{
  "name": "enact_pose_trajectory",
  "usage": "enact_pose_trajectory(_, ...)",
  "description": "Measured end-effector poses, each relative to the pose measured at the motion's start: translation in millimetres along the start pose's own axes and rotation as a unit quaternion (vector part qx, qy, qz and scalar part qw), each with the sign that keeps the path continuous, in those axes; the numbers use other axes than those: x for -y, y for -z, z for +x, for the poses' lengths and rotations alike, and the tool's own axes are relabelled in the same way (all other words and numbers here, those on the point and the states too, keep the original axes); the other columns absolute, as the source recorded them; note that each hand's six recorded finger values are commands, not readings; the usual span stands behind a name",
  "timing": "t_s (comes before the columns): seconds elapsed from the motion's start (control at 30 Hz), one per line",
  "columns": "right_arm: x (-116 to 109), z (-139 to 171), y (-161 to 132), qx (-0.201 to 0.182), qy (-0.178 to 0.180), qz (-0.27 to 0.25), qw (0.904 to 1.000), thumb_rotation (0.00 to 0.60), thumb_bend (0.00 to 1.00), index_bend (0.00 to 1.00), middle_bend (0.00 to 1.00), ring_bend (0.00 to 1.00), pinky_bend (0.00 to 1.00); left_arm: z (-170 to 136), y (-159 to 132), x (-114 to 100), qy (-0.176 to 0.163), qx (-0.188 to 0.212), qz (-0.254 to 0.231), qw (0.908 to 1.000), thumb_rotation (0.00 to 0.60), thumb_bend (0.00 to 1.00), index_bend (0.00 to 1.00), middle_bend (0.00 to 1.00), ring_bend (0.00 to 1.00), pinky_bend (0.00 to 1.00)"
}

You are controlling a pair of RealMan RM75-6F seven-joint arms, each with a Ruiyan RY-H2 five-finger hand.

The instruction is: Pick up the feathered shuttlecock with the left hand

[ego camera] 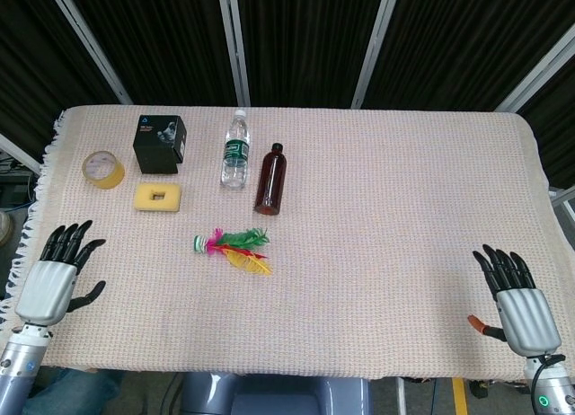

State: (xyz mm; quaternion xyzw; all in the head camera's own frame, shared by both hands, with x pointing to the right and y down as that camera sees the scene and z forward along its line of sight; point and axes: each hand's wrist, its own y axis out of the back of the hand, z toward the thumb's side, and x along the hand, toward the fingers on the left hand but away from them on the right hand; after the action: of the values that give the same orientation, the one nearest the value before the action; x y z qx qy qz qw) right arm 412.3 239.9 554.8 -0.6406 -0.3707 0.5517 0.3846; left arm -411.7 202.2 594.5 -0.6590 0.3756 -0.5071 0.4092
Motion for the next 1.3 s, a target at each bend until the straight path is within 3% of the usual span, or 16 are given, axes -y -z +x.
enact_pose_trajectory(0.17,0,-4,3,0.001,0.0,0.0,1.0,0.6,0.0,0.0,0.0,0.0,0.0,23,-18,20,0.005,0.034,-0.018,0.9992,0.6,0.34,0.37,0.0,0.0,0.0)
enact_pose_trajectory(0.3,0,-5,4,0.003,-0.001,-0.007,1.0,0.6,0.0,0.0,0.0,0.0,0.0,45,-52,49,0.03,0.071,-0.038,0.9963,0.6,0.33,0.36,0.0,0.0,0.0)
enact_pose_trajectory(0.53,-6,-3,10,0.003,0.005,-0.021,0.9998,0.6,0.0,0.0,0.0,0.0,0.0,80,-106,90,0.045,0.121,-0.057,0.99,0.6,0.31,0.37,0.0,0.0,0.0)
enact_pose_trajectory(0.83,-10,3,12,-0.003,0.003,-0.031,0.9995,0.6,0.0,0.0,0.0,0.0,0.0,107,-167,108,0.026,0.179,-0.083,0.9801,0.6,0.31,0.32,0.0,0.0,0.0)
enact_pose_trajectory(1.3,-23,13,16,-0.012,0.016,-0.056,0.9982,0.6,0.0,0.0,0.0,0.0,0.0,135,-204,134,0.048,0.197,-0.08,0.9759,0.6,0.31,0.35,0.0,0.0,0.0)
